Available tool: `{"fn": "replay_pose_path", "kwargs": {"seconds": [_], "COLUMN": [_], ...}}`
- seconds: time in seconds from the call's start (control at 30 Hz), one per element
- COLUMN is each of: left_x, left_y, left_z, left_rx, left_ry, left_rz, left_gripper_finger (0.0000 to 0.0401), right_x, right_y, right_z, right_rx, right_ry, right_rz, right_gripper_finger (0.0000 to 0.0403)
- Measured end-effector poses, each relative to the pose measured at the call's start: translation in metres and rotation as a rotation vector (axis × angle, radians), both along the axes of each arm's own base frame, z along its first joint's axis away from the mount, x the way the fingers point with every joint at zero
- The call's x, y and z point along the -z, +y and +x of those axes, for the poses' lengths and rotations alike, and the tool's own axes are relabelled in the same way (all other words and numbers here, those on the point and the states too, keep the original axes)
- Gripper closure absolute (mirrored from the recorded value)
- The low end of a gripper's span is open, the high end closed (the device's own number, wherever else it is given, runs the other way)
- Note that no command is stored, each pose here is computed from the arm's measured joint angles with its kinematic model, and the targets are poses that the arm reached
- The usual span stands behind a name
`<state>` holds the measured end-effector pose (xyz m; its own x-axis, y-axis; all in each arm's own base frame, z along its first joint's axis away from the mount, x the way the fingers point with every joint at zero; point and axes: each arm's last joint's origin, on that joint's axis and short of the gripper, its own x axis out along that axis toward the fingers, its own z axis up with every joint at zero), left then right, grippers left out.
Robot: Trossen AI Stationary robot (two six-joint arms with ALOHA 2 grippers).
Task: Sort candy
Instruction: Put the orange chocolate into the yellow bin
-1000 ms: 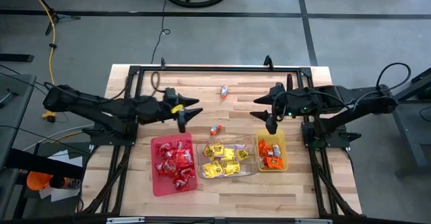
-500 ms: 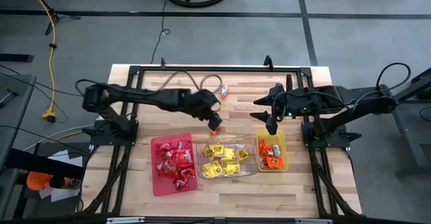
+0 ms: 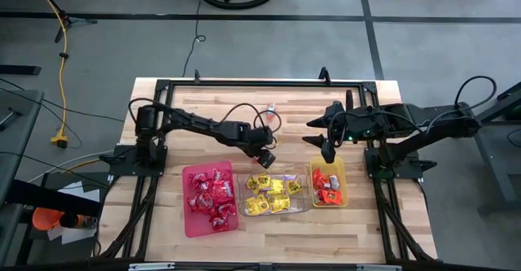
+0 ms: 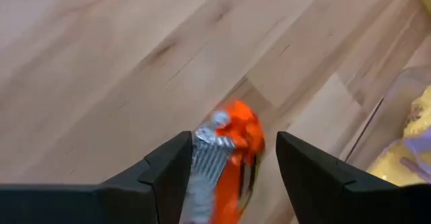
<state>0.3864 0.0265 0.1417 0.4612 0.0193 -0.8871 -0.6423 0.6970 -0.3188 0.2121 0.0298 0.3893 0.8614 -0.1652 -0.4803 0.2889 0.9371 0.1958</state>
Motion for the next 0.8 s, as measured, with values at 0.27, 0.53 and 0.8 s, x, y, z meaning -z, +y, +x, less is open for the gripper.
{"fn": "replay_pose_path", "kwargs": {"seconds": [0.27,0.53,0.8], "left_x": [0.01,-0.036,-0.149], "left_y": [-0.013,-0.014,-0.017], "left_z": [0.007,-0.001,-0.035], "left_rx": [0.052,0.102,0.156], "left_ry": [-0.019,-0.124,-0.484], "left_rz": [0.066,0.169,0.396], "left_gripper_finger": [0.0221,0.0386,0.0393], "right_x": [0.001,0.002,0.003], "right_y": [0.0,0.0,0.0], "right_z": [-0.001,-0.002,-0.002], "right_rx": [0.006,0.012,0.009], "right_ry": [0.014,0.028,0.032], "right_rz": [0.006,0.001,-0.003], "right_gripper_finger": [0.016,0.016,0.016]}}
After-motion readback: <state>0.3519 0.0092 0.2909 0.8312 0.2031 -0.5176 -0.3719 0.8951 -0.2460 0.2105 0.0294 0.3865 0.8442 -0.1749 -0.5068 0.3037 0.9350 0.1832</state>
